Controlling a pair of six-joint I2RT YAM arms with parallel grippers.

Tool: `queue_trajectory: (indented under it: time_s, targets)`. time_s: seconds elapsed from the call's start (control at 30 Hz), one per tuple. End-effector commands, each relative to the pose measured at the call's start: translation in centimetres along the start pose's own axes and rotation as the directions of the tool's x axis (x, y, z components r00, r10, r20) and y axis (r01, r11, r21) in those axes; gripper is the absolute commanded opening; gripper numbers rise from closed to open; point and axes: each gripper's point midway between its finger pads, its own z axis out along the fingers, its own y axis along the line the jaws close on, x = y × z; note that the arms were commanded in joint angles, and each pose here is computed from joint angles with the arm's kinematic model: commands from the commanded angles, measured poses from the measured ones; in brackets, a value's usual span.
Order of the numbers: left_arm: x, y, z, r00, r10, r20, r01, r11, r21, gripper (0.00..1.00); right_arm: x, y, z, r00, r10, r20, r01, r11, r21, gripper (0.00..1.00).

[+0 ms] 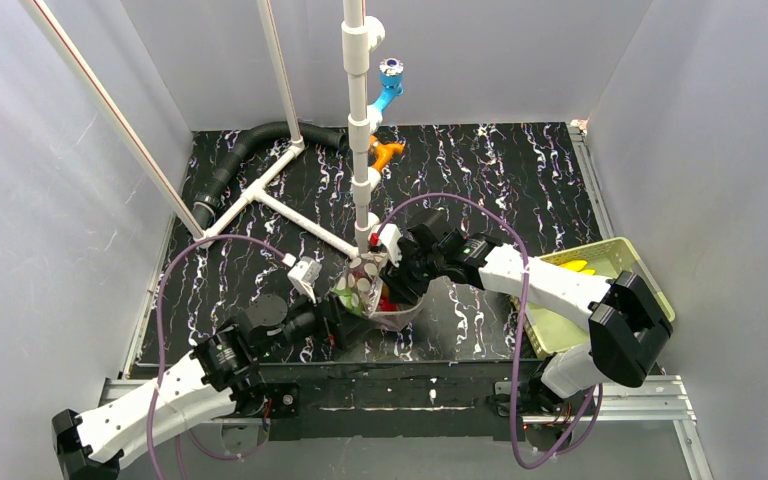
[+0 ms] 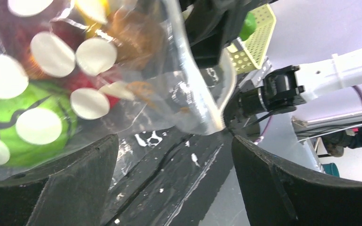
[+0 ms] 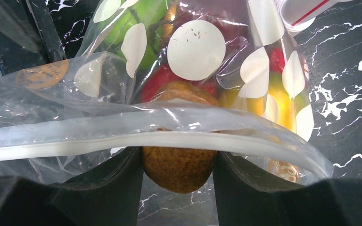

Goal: Open the zip-top bag and remove the fake food
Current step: Pick up the fake fruit from the zipper food storage bag.

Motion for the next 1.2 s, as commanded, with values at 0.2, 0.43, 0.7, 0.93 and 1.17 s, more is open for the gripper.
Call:
queue_trajectory:
  time_s: [0.2,0.43,0.7,0.93,1.17]
  targets:
    - [-3.4,-3.5,0.6,0.999,-0.038,-0.010,0.038,0.999,0.006,0.98,-1.1,0.3,-0.3,0.999,-0.007,0.040,0.008,1.000,-0.014,0.09]
    - [-2.7,-0.6,1.4,0.997,-0.055,-0.055,0.043,0.980,-0.192,0.69,-1.1,0.6,-0.3,0.999,-0.001,0.041,0.003,0.999,-0.035,0.08]
    - [-1.1,0.1,2.8,0.989,-0.059,-0.135,0.026,0.973,-0.230,0.18,-1.0,0.9,0.1,0.999,0.033,0.036,-0.031,0.998,-0.054,0.07]
    - [-0.1,0.1,2.9,0.982,-0.055,-0.181,0.015,0.976,-0.217,0.08,-2.3,0.3,-1.5,0.994,0.073,0.084,-0.068,0.995,-0.071,0.06]
    - [0.1,0.3,3.3,0.982,-0.053,-0.182,0.013,0.977,-0.214,0.05,-2.4,2.8,-3.8,0.989,0.016,0.145,0.015,0.977,-0.211,0.06]
